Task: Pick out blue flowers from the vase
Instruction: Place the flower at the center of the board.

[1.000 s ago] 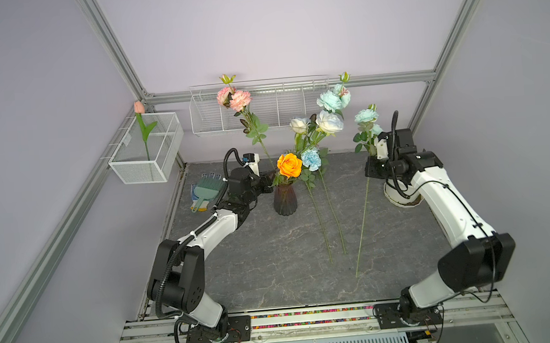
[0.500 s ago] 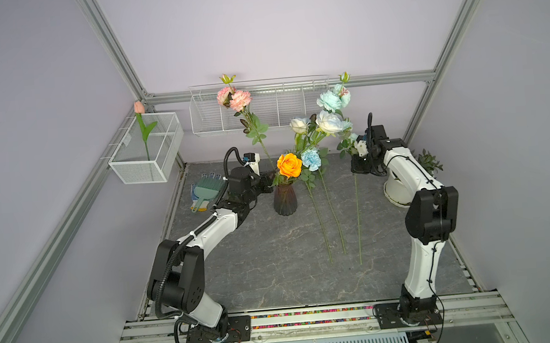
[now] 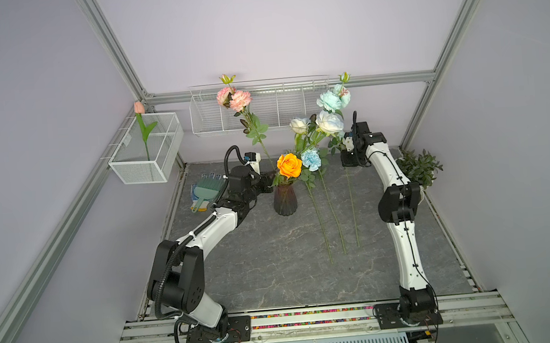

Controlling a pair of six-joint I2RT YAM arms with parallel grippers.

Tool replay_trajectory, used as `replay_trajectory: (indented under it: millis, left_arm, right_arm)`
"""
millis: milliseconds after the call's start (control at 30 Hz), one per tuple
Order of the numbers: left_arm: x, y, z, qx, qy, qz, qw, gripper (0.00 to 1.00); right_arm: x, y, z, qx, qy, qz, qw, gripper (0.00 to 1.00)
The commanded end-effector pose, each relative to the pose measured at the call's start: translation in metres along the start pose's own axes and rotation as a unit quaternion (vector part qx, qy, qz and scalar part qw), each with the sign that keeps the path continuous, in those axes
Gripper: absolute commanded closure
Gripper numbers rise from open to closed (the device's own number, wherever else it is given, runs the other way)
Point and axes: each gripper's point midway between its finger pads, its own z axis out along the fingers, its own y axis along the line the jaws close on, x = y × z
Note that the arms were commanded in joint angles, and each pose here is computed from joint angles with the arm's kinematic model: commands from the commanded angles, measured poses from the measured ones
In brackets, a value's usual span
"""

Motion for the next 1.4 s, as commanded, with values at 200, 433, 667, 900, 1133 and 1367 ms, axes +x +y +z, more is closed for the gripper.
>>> replay_trajectory:
  millis: [200,433,667,900,1133,1367]
  left_arm:
    - [0.015,0.007,0.004,-0.019,0.035,0.003,0.999,0.73]
    - [0.018,0.008,0.003,-0.019,0.034,-0.001,0.999,0.73]
    - [0.021,0.008,0.002,-0.014,0.031,-0.007,0.999,0.73]
    - [0.019,0.005,0.000,-0.007,0.025,-0.010,1.000,0.73]
    - [0.020,0.004,0.000,-0.003,0.023,-0.016,1.000,0.73]
    - [0.018,0.002,0.000,0.001,0.021,-0.015,1.000,0.73]
  right_arm:
    - [0.039,0.002,0.047,0.004,0.066,-0.003,0.998,0.93]
    - [0.056,0.029,0.059,-0.005,0.085,-0.006,0.996,0.93]
    - [0.058,0.065,0.042,-0.017,0.047,0.011,0.999,0.93]
    - [0.053,0.058,-0.002,0.016,0.008,0.009,1.000,0.48]
    - [0.047,0.057,-0.079,0.032,-0.078,-0.020,0.996,0.29]
    - [0.069,0.088,-0.177,-0.043,-0.220,-0.028,0.974,0.27]
